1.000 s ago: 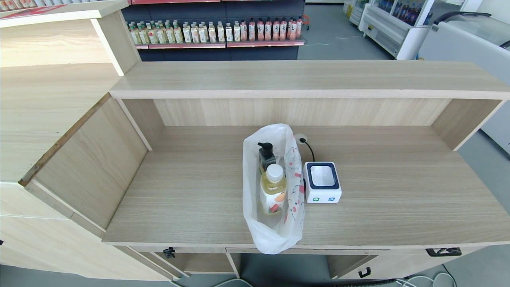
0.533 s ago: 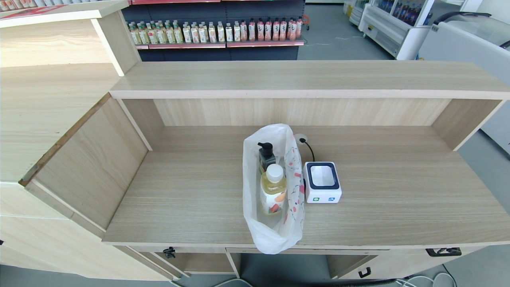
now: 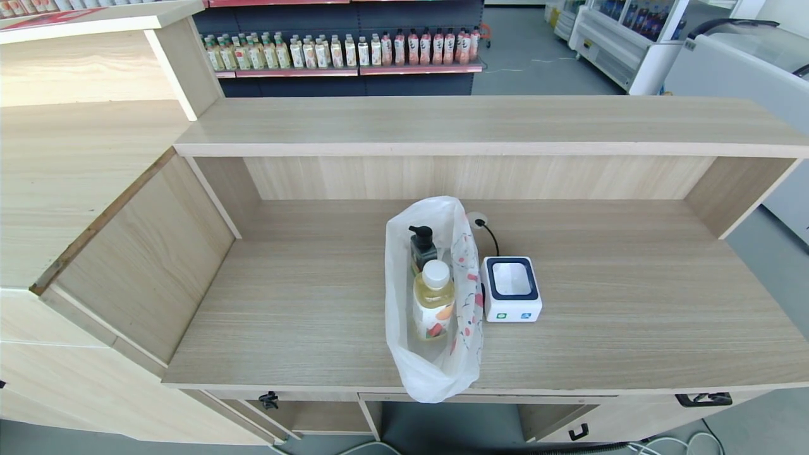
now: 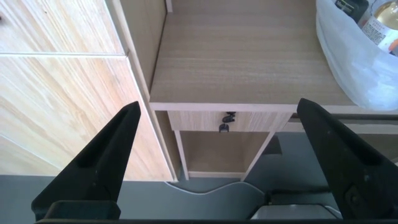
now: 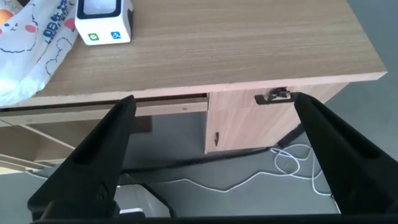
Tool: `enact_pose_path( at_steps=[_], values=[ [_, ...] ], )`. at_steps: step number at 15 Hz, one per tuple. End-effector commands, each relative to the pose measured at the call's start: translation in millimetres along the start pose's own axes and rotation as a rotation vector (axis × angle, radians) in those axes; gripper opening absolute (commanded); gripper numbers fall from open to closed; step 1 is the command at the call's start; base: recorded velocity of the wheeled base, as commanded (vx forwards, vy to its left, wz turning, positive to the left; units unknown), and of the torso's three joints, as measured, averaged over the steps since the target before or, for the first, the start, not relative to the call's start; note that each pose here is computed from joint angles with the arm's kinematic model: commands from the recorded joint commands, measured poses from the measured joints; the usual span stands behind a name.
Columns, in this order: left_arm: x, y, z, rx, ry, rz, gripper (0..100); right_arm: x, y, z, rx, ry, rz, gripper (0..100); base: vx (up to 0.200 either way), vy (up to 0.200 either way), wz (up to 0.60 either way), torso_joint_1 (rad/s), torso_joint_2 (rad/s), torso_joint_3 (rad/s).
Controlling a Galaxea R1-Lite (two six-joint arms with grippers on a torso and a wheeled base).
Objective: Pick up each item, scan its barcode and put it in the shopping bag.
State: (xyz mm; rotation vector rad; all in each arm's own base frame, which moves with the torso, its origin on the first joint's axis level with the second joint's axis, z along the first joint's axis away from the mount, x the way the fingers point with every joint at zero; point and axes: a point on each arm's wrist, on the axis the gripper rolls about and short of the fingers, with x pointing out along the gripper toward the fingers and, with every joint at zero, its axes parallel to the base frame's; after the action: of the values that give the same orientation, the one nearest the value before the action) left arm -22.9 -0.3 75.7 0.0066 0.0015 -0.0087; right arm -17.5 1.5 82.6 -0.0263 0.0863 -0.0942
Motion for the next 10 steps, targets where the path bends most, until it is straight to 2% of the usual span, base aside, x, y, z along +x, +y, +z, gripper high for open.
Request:
enact_pose_path(
  at_steps=[1, 10],
  values=[
    [0.0, 0.0, -0.1, 0.001, 0.0, 0.001, 100, 0.6, 0.0, 0.0, 0.002, 0.007, 0.004, 100, 0.0, -0.2, 0.0, 0.002, 0.0, 0.002],
    [0.0, -0.1, -0.1, 0.003, 0.0, 0.001, 100, 0.6, 0.0, 0.4, -0.001, 0.007, 0.001, 100, 0.0, -0.2, 0.0, 0.003, 0.0, 0.002]
  ],
)
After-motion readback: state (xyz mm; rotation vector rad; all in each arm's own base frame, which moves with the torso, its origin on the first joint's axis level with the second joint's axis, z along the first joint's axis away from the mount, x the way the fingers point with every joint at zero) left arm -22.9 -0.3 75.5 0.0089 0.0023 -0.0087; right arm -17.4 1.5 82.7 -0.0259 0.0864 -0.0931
